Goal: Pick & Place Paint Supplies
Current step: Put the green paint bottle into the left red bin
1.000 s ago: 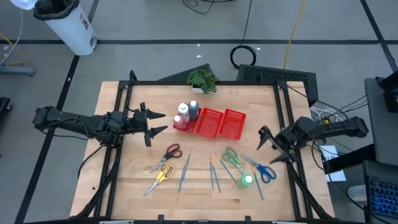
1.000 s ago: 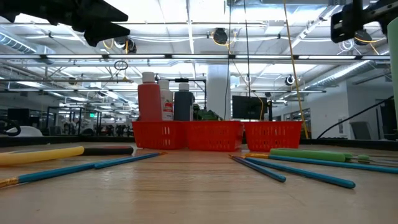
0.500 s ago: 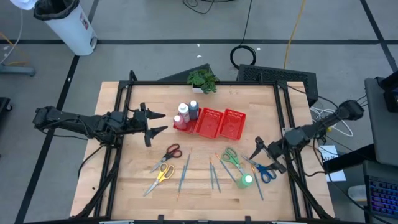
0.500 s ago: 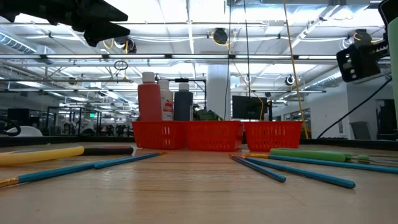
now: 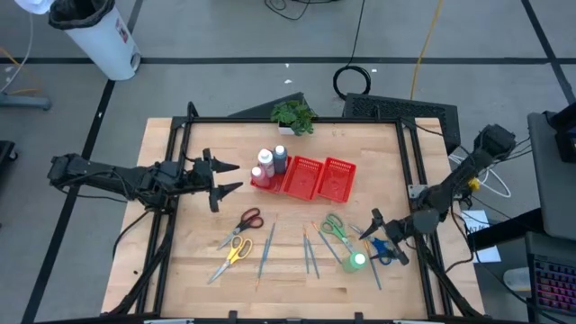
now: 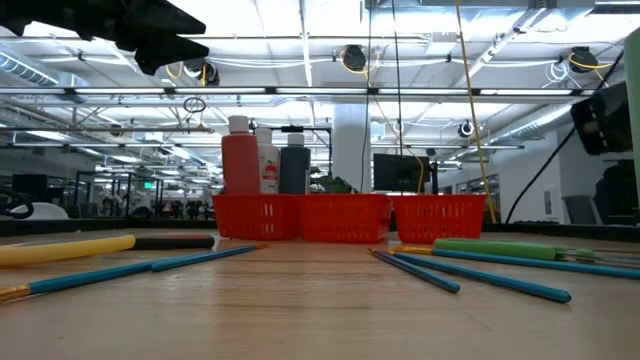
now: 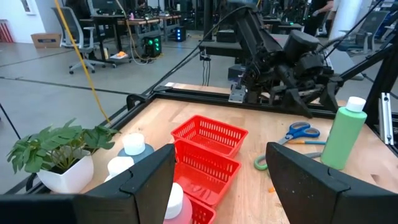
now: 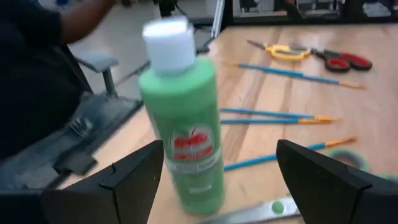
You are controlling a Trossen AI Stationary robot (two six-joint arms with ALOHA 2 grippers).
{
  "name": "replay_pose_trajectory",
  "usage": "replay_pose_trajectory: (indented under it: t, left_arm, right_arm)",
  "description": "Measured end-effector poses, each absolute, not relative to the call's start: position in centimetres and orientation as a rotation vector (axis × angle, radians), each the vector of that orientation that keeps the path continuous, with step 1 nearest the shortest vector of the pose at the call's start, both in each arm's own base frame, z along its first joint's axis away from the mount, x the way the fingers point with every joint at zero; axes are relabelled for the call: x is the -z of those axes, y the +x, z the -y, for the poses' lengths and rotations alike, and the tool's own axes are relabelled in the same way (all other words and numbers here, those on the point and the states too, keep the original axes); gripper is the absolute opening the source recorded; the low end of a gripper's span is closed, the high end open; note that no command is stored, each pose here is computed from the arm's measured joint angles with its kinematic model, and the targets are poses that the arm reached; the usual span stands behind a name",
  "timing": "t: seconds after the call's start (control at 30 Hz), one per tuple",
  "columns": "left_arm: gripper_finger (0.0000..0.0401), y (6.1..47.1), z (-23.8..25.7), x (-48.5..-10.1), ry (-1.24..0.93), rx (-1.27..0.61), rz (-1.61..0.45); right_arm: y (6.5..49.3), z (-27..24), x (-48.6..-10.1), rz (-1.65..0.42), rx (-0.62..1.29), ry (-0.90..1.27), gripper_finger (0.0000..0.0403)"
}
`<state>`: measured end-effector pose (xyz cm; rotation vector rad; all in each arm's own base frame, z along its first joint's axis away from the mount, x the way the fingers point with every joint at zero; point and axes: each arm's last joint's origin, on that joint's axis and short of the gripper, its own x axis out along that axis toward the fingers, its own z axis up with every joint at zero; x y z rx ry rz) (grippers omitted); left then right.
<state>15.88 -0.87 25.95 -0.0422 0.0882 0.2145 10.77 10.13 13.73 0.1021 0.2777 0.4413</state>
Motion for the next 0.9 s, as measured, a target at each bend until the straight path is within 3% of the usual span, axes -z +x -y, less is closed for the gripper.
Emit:
replay_pose_trajectory:
  t: [0.2,0.9]
  left_arm:
    - [0.0255,15.9,0.9,-26.0,-0.043,-0.214,-0.088]
    - [0.0255,15.9,0.9,-25.9,-0.062,-0.21,-0.087]
  right_arm:
    - [10.8,-11.6,-11.9,-0.399,-0.378,0.085,0.0302]
    - [14.9,-16.6,-9.8,-0.464,-0.334,0.071,0.0308]
